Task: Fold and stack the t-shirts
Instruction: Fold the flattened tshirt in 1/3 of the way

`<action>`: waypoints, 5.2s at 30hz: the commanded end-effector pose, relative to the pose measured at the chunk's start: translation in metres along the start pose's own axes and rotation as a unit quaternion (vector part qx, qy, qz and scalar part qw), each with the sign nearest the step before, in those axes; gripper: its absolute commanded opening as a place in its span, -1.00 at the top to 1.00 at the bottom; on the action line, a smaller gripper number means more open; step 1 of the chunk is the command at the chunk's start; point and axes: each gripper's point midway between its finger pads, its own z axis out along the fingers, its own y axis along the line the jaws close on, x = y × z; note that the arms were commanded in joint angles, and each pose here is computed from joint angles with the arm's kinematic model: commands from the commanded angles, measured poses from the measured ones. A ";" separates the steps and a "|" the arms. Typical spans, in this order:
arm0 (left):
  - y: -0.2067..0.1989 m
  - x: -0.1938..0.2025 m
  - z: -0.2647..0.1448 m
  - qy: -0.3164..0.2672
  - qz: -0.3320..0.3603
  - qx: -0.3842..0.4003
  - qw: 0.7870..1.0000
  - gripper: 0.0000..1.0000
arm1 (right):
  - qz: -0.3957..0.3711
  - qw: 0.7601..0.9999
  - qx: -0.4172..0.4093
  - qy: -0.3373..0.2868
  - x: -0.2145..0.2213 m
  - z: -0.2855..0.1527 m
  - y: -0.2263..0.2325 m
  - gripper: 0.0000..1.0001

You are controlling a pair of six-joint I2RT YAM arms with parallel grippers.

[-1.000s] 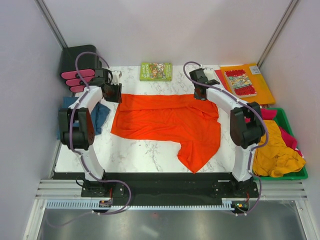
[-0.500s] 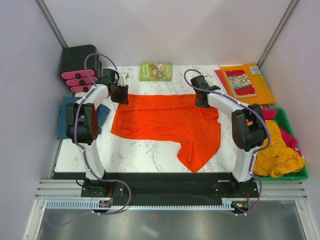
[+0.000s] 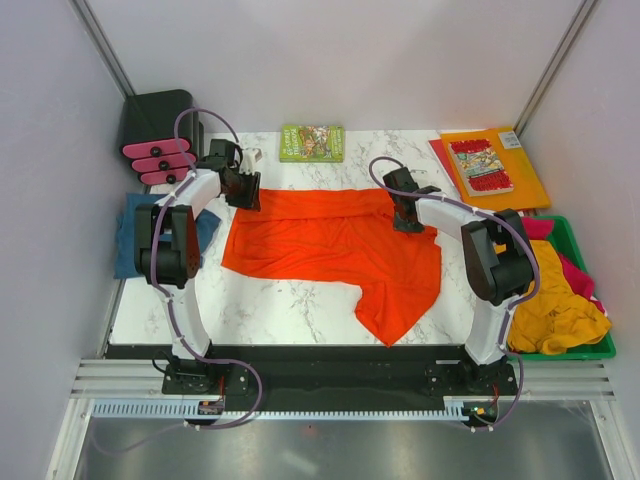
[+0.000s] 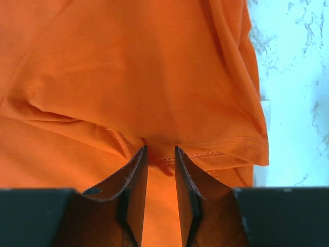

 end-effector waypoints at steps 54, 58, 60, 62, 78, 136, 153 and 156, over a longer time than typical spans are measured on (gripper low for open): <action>-0.010 0.010 0.014 0.013 0.006 0.007 1.000 0.15 | -0.050 0.991 -0.108 -0.063 -0.007 -0.047 0.046 0.01; -0.014 -0.003 0.006 -0.004 0.008 0.010 1.000 0.10 | 0.020 0.986 -0.111 -0.126 -0.058 -0.066 0.041 -0.08; -0.014 -0.008 0.005 -0.010 0.009 0.010 1.000 0.10 | 0.042 0.982 -0.099 -0.156 -0.083 -0.072 0.039 -0.04; -0.013 -0.016 0.004 -0.017 0.011 0.009 1.000 0.10 | 0.047 0.982 -0.093 -0.156 -0.100 -0.061 0.044 0.08; 0.001 0.001 0.052 0.052 0.007 -0.004 0.999 0.15 | 0.071 0.994 -0.016 -0.082 -0.112 0.040 0.033 0.64; 0.048 -0.031 -0.040 -0.055 -0.072 0.000 0.996 0.00 | 0.181 0.975 -0.035 -0.121 -0.183 0.016 -0.080 0.24; -0.029 -0.019 -0.021 -0.019 0.028 0.046 0.998 0.10 | 0.029 0.988 -0.126 -0.081 -0.058 -0.056 0.047 0.34; -0.036 -0.005 -0.014 0.004 0.046 0.039 0.998 0.09 | 0.031 0.991 -0.117 -0.060 -0.033 -0.045 0.041 0.33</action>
